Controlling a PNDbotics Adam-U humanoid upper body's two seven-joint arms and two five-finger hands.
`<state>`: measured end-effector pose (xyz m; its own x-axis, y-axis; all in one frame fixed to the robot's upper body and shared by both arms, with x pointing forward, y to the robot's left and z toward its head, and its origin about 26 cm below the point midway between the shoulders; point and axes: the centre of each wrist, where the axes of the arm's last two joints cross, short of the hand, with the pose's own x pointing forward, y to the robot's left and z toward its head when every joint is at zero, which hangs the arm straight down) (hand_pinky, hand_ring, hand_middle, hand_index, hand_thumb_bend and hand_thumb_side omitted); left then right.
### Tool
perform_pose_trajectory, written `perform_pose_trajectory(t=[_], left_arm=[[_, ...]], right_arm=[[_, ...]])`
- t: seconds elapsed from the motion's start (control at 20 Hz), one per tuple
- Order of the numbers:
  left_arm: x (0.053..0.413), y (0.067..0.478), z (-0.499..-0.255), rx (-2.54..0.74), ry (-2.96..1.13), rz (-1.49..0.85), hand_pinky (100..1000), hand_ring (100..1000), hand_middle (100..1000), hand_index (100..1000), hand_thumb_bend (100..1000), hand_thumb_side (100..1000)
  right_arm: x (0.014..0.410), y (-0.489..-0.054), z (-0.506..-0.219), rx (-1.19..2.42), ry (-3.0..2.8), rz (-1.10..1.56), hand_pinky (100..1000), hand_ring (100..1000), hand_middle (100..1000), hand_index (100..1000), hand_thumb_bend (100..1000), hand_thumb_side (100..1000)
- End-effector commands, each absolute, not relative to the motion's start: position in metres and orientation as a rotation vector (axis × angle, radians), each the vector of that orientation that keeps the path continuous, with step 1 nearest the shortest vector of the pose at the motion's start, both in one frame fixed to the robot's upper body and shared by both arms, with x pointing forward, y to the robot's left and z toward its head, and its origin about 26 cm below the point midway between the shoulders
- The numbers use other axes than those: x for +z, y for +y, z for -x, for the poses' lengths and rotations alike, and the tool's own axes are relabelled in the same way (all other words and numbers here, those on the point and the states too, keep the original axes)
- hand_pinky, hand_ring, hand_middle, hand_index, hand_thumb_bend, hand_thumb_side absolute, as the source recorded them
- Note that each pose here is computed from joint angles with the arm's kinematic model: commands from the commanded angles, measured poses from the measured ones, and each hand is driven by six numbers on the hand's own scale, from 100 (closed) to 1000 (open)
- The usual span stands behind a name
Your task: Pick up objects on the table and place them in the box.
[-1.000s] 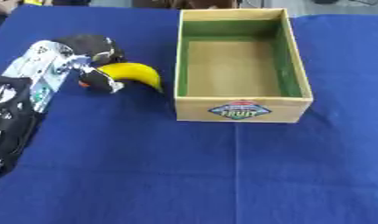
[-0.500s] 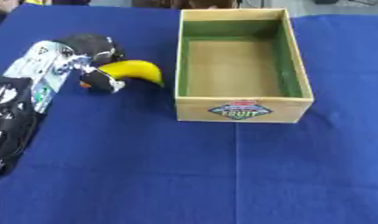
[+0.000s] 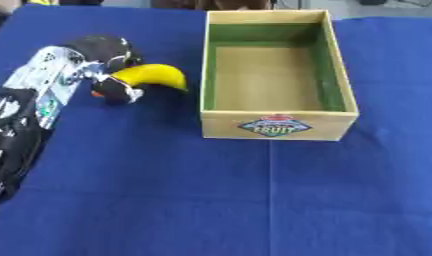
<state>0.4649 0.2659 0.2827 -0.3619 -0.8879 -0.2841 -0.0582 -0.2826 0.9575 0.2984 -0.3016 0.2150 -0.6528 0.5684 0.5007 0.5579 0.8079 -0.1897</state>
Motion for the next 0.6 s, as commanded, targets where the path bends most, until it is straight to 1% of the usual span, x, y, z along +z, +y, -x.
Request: perform_pose_trajectory(t=[0.05, 0.6], left_arm=[[0.301, 0.272, -0.461, -1.691, -1.344, -1.291, 419, 570, 509, 709, 100, 549], [0.316, 0.268, -0.455, -1.680, -1.358, -1.329, 412, 564, 500, 699, 100, 552]], right_arm=[[0.222, -0.303, -0.295, 0.036, -2.464, 0.834, 803, 741, 752, 929, 100, 1000], [0.222, -0.304, -0.295, 0.038, -2.463, 0.834, 803, 743, 753, 929, 100, 1000]])
